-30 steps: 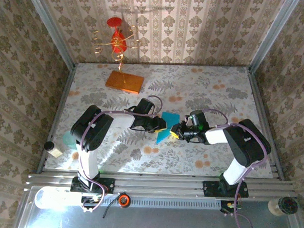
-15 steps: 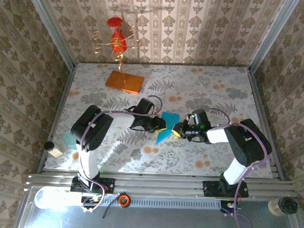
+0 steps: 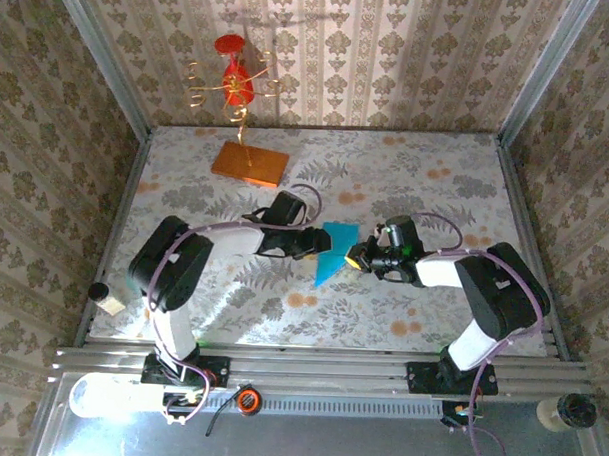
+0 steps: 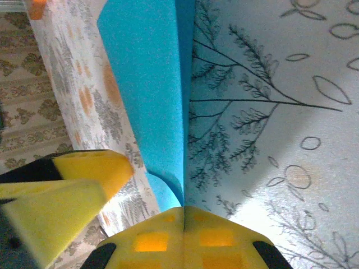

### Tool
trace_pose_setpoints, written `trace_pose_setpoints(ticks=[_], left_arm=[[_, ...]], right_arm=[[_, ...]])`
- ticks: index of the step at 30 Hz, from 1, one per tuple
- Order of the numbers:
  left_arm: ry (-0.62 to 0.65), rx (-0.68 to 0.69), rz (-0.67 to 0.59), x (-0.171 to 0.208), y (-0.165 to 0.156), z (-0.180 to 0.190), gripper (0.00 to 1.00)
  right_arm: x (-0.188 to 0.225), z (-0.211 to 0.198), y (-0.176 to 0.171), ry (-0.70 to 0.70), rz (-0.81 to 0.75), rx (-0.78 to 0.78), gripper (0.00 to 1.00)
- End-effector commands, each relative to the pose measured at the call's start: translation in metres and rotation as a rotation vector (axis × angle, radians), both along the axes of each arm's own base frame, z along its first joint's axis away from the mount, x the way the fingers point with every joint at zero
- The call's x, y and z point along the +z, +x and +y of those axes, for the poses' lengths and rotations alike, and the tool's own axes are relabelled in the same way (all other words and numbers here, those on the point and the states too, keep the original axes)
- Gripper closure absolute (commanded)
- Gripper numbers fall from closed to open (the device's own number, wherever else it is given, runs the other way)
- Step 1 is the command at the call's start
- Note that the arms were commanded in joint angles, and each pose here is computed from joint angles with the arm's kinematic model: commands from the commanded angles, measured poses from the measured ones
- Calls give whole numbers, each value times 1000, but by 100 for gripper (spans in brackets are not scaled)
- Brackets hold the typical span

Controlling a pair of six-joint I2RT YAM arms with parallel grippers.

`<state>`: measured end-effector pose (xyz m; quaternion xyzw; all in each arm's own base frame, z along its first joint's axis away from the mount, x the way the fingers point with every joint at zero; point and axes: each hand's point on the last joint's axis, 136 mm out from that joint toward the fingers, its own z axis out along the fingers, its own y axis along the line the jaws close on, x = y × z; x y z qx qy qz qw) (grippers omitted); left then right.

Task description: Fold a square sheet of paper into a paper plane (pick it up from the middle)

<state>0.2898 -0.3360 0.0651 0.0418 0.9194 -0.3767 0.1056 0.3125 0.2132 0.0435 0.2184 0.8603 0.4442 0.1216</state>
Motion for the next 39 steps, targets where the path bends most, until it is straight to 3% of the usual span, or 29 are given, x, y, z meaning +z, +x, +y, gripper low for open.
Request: trace_pose_setpoints(ticks=[1, 4, 8, 9, 13, 21, 29, 32, 39], left_arm=[[49, 2, -145, 21, 4, 12, 43], [83, -19, -228, 24, -1, 20, 31], [171, -34, -338, 25, -9, 37, 3], [191, -43, -362, 25, -11, 39, 0], [280, -62, -424, 23, -17, 47, 0], [457, -239, -649, 25, -33, 22, 0], [494, -392, -718, 15, -43, -6, 6], [492, -455, -810, 18, -47, -17, 6], [495, -514, -841, 9, -46, -26, 13]], right_arm=[[13, -2, 4, -17, -9, -33, 93], [15, -3, 4, -34, 5, -36, 93], [15, -3, 4, -36, 17, -36, 94], [15, -3, 4, -37, 20, -36, 94], [15, 1, 3, -44, 42, -37, 94], [11, 11, 3, -52, 97, -45, 97], [8, 11, 3, -52, 135, -72, 96], [7, 11, 3, -51, 140, -73, 96], [4, 12, 3, -36, 152, -80, 96]])
